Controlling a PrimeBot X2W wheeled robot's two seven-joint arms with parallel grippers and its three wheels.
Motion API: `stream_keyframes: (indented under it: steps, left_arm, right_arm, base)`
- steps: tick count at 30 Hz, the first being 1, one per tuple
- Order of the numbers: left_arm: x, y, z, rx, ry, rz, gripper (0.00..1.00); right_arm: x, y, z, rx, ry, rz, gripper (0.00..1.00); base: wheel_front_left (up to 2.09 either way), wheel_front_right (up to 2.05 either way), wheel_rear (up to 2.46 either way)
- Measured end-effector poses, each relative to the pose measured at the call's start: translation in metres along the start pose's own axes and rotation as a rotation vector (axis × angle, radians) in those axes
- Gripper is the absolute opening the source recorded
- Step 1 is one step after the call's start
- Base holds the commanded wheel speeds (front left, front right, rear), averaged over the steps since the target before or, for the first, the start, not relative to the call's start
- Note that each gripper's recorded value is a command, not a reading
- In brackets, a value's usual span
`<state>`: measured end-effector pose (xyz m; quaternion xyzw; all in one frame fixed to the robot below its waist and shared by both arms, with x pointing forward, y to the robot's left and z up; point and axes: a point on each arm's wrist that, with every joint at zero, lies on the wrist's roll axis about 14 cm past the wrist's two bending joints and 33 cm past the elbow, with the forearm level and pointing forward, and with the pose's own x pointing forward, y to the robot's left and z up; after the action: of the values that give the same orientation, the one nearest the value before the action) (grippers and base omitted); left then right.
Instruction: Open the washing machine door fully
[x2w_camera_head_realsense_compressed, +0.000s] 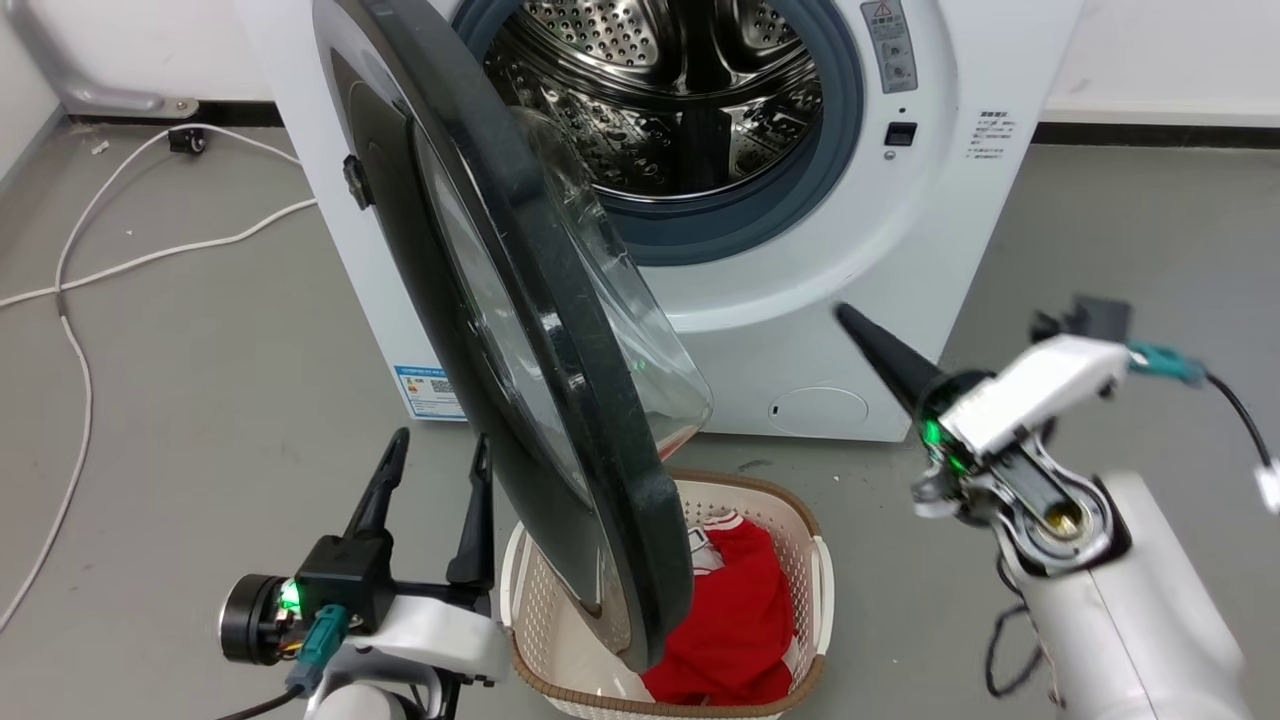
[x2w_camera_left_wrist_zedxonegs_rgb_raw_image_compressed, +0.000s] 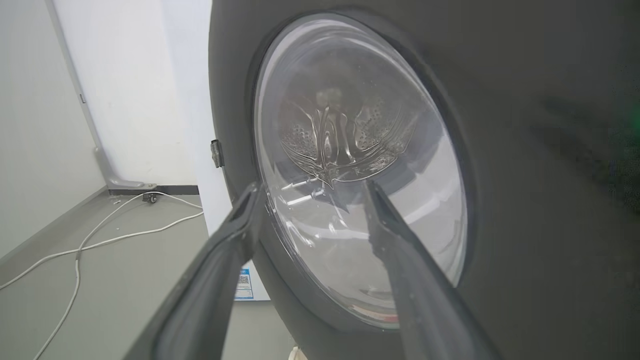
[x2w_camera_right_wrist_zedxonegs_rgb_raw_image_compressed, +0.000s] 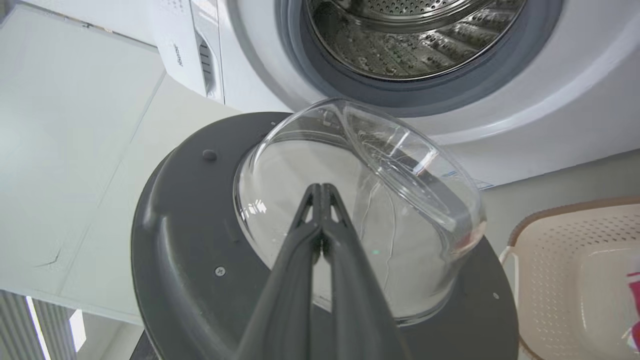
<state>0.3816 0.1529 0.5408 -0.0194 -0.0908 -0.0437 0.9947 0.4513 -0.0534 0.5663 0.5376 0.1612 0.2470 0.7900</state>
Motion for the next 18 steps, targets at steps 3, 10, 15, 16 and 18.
stream_keyframes:
  steps: [3, 10, 15, 16, 18]
  left_arm:
    - [0.000, 0.001, 0.000, -0.003, 0.000, 0.004, 1.00]
    - [-0.001, 0.001, 0.001, -0.003, -0.003, 0.007, 1.00]
    - [-0.002, 0.003, 0.001, -0.002, -0.002, 0.012, 1.00]
    - [-0.002, 0.003, 0.001, 0.000, -0.003, 0.014, 1.00]
    - [-0.002, 0.004, 0.001, 0.004, -0.004, 0.016, 1.00]
  right_arm:
    - [-0.022, -0.027, 0.021, -0.016, -0.141, -0.075, 0.00]
    - [-0.078, -0.071, 0.042, -0.141, -0.369, -0.224, 0.96]
    - [-0.109, -0.082, 0.050, -0.280, -0.483, -0.285, 1.00]
    - [-0.115, -0.083, 0.053, -0.337, -0.501, -0.297, 1.00]
    - [-0.124, -0.082, 0.059, -0.443, -0.537, -0.313, 1.00]
  base:
    - [0.00, 0.00, 0.00]
    - [0.00, 0.00, 0.00]
    - [0.00, 0.00, 0.00]
    - [0.00, 0.00, 0.00]
    - [0.00, 0.00, 0.00]
